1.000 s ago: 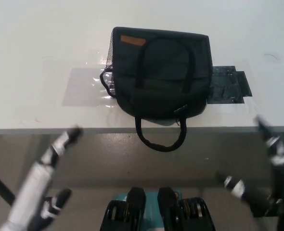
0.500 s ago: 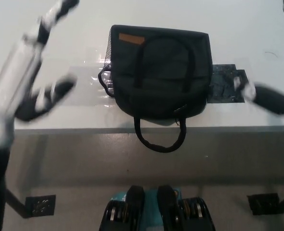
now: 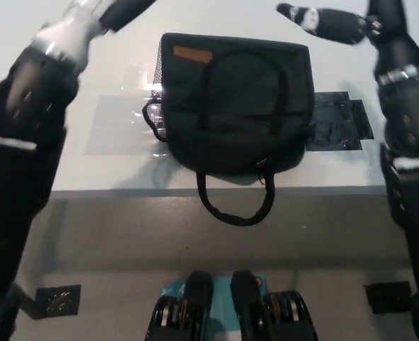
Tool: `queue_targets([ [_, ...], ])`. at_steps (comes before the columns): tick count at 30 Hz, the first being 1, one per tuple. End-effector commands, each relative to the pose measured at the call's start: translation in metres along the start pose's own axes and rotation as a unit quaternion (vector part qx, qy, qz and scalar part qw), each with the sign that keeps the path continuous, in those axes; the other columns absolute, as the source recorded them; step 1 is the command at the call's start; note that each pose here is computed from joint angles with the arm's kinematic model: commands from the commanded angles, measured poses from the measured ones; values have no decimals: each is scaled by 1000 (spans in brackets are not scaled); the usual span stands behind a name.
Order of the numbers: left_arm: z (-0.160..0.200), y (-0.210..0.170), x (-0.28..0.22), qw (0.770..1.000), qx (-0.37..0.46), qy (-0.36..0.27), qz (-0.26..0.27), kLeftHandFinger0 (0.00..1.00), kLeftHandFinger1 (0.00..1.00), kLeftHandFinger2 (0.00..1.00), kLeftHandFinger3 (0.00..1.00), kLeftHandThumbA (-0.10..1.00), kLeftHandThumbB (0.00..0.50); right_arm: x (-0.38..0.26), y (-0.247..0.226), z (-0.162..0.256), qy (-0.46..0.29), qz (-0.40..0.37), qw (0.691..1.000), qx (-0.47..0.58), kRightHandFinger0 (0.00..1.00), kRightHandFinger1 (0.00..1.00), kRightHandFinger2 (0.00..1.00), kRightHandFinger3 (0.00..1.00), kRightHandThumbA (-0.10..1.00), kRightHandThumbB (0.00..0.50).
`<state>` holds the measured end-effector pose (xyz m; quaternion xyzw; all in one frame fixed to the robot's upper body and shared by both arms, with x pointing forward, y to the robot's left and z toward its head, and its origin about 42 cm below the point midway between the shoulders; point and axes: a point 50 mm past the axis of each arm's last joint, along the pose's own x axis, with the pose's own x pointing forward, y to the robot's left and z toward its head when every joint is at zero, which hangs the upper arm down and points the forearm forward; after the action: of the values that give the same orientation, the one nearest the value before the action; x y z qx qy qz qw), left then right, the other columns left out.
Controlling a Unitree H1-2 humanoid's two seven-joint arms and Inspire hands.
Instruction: A soft travel bag is kept infront of the robot in the middle of the desk and the robot uses both its hands to press it to reduce its size
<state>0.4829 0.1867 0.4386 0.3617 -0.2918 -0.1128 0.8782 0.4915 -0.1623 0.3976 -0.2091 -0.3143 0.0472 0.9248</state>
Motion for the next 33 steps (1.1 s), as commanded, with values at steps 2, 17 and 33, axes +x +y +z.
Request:
queue_targets([
  [2, 11, 13, 38, 999, 45, 18, 7, 1000, 1000, 1000, 1000, 1000, 292, 43, 10, 13, -6, 23, 1000, -3, 1000, 1000, 1000, 1000, 1000, 155],
  [17, -8, -44, 106, 974, 191, 102, -61, 1000, 1000, 1000, 1000, 1000, 172, 87, 51, -34, 89, 94, 987, -98, 1000, 1000, 1000, 1000, 1000, 121],
  [33, -29, -82, 105, 939, 298, 140, -99, 1000, 1000, 1000, 1000, 1000, 258, 68, 55, -71, 135, 122, 975, -126, 1000, 1000, 1000, 1000, 1000, 113],
])
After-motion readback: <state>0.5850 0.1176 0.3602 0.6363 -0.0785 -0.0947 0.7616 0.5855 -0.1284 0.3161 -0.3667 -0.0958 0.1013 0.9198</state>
